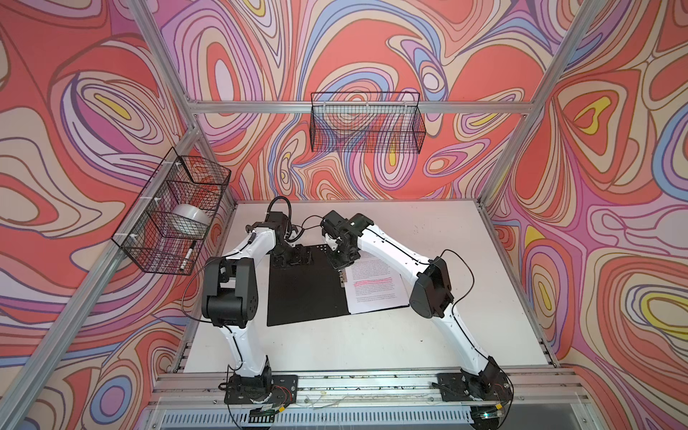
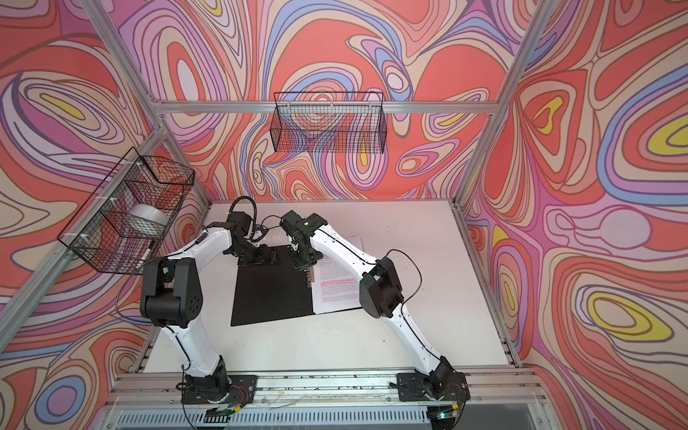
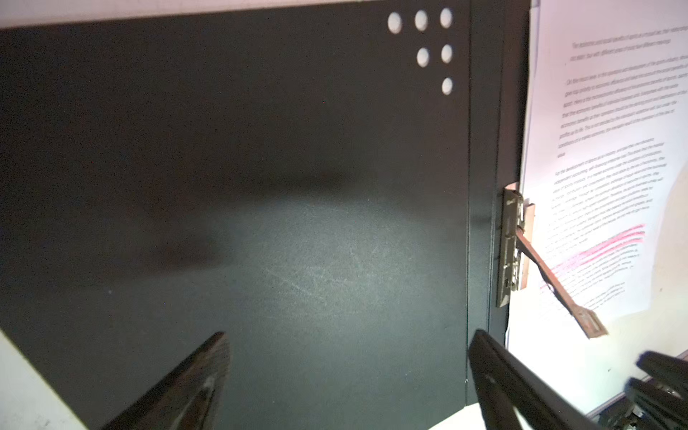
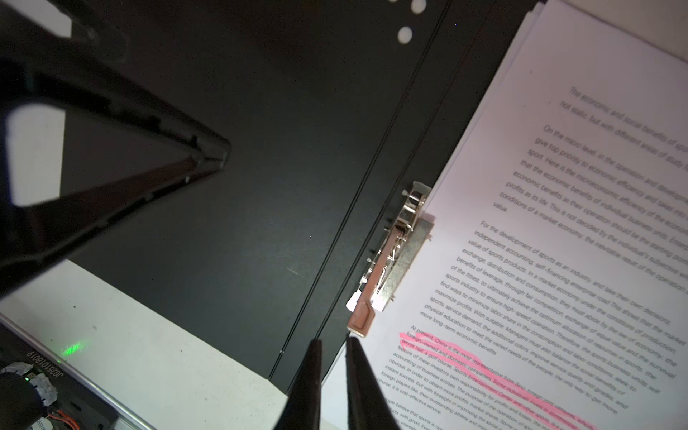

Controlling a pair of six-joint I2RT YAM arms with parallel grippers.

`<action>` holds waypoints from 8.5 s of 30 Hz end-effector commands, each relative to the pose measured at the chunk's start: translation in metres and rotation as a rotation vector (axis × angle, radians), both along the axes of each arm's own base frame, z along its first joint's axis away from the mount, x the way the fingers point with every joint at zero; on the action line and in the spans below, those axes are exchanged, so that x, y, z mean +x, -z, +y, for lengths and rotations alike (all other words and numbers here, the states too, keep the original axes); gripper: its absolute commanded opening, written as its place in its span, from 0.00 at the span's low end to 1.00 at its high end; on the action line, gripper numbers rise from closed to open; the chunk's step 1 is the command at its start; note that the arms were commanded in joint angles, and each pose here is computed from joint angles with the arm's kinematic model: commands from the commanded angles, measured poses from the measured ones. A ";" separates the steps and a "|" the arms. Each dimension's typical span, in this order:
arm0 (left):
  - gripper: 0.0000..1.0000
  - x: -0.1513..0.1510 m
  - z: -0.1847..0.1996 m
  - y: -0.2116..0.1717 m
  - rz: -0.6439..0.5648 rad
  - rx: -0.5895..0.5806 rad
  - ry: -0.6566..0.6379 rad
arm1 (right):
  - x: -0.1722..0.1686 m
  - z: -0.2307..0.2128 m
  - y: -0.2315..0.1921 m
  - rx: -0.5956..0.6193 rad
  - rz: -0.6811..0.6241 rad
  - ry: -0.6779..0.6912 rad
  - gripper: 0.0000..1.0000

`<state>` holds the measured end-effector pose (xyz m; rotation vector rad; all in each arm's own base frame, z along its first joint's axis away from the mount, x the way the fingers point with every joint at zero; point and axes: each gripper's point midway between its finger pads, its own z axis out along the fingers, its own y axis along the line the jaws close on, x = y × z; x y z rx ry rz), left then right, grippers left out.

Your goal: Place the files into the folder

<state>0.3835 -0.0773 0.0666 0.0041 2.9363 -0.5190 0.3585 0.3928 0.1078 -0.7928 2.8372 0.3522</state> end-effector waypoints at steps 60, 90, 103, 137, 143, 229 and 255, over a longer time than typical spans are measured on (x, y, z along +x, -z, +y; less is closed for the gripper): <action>0.99 0.014 -0.003 0.013 0.038 -0.027 -0.018 | -0.028 -0.025 0.059 -0.178 0.166 -0.078 0.09; 0.89 0.009 0.017 0.019 -0.100 0.281 0.283 | 0.013 -0.008 -0.007 -0.001 -0.004 -0.045 0.12; 0.86 -0.011 0.013 0.036 -0.012 0.292 0.370 | -0.012 -0.021 -0.001 -0.046 0.102 -0.068 0.12; 0.85 -0.035 0.016 0.061 0.139 0.312 0.356 | -0.017 -0.012 0.005 -0.024 0.128 -0.072 0.13; 0.85 -0.036 0.017 0.063 0.146 0.320 0.360 | -0.021 -0.016 0.014 -0.061 0.144 -0.075 0.13; 0.84 -0.048 0.019 0.073 0.209 0.230 0.330 | -0.058 -0.058 0.109 -0.350 0.335 -0.070 0.10; 0.83 -0.048 0.021 0.075 0.210 0.221 0.321 | -0.050 -0.057 0.129 -0.365 0.314 -0.052 0.10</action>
